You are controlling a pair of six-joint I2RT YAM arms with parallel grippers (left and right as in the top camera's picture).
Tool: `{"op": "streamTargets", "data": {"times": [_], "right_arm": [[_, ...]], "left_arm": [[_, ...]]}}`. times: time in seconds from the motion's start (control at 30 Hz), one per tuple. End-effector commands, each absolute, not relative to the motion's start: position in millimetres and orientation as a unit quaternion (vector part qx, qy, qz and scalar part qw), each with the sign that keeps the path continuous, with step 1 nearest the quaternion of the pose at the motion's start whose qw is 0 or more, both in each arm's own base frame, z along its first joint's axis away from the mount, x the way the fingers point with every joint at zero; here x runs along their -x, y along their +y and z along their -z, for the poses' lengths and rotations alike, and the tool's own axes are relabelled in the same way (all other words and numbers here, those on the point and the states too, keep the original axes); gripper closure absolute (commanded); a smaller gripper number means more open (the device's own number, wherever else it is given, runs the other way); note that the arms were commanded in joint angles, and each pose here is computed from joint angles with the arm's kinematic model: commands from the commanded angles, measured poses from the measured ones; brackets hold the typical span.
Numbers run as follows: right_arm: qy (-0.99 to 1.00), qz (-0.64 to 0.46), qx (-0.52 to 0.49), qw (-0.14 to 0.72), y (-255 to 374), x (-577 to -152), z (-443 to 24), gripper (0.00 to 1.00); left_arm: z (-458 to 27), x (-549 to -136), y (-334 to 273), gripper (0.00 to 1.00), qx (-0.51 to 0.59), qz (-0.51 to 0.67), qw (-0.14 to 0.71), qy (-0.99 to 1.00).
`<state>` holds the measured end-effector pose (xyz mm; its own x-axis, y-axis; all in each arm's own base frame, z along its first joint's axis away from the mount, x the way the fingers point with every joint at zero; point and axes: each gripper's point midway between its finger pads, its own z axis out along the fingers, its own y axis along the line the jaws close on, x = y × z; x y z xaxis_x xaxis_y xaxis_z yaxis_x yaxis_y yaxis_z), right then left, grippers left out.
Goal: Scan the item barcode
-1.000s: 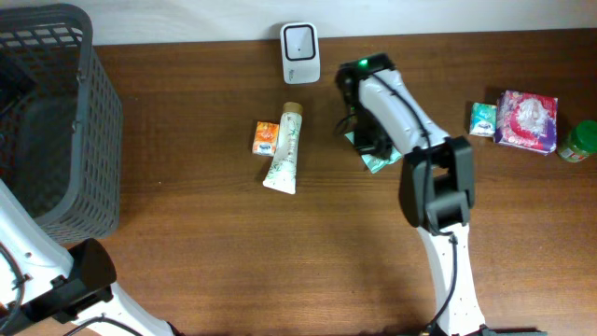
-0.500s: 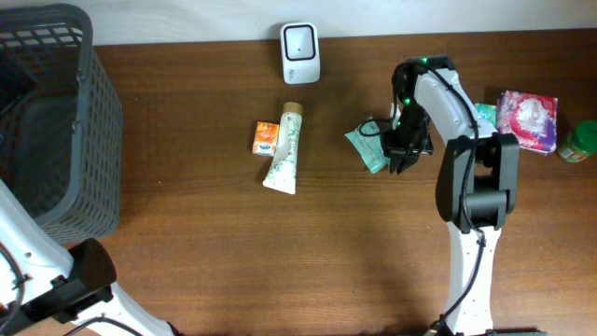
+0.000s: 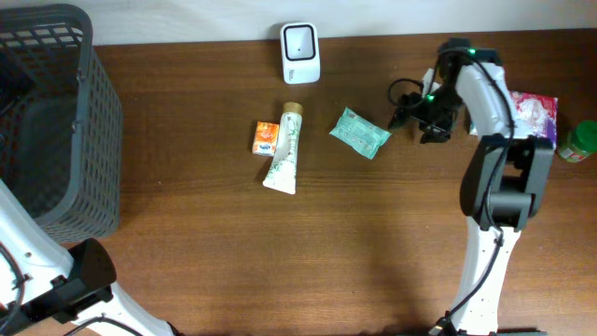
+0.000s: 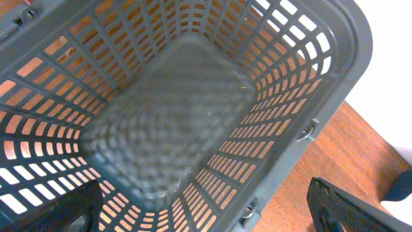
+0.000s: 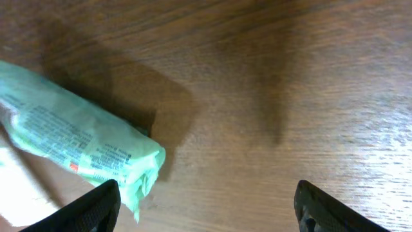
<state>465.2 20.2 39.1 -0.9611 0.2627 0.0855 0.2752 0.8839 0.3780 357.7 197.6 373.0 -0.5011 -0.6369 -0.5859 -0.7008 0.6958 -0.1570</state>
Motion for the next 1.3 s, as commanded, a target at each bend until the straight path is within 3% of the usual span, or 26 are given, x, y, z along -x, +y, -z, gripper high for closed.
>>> {"op": "streamTargets", "data": {"times": [0.0,0.23,0.47,0.53,0.6,0.67,0.93,1.07,1.27], "right_arm": [[-0.941,0.311,0.128,0.017,56.8,-467.1,-64.3,0.19],[-0.924,0.322,0.196,0.059,80.9,-454.0,-17.8,0.2],[-0.92,0.358,0.16,-0.011,92.5,-479.1,-3.8,0.7],[-0.921,0.359,0.152,-0.018,95.6,-481.9,-4.5,0.96],[-0.909,0.4,0.114,-0.027,106.4,-482.2,-18.2,0.96],[-0.888,0.453,0.014,-0.08,119.5,-488.4,-62.5,0.96],[-0.843,0.408,-0.202,-0.287,138.5,-495.9,-200.9,0.96],[-0.806,0.401,-0.264,-0.344,175.7,-508.6,-220.7,0.96],[-0.796,0.419,-0.259,-0.353,194.4,-511.9,-235.1,0.96]], "left_arm": [[-376.2,-355.8,198.3,0.01,0.39,-0.052,0.321,0.861],[-376.2,-355.8,198.3,0.01,0.39,-0.052,0.321,0.861],[-376.2,-355.8,198.3,0.01,0.39,-0.052,0.321,0.861],[-376.2,-355.8,198.3,0.01,0.39,-0.052,0.321,0.861],[-376.2,-355.8,198.3,0.01,0.39,-0.052,0.321,0.861],[-376.2,-355.8,198.3,0.01,0.39,-0.052,0.321,0.861],[-376.2,-355.8,198.3,0.01,0.39,-0.052,0.321,0.861],[-376.2,-355.8,198.3,0.01,0.39,-0.052,0.321,0.861],[-376.2,-355.8,198.3,0.01,0.39,-0.052,0.321,0.861]]}}
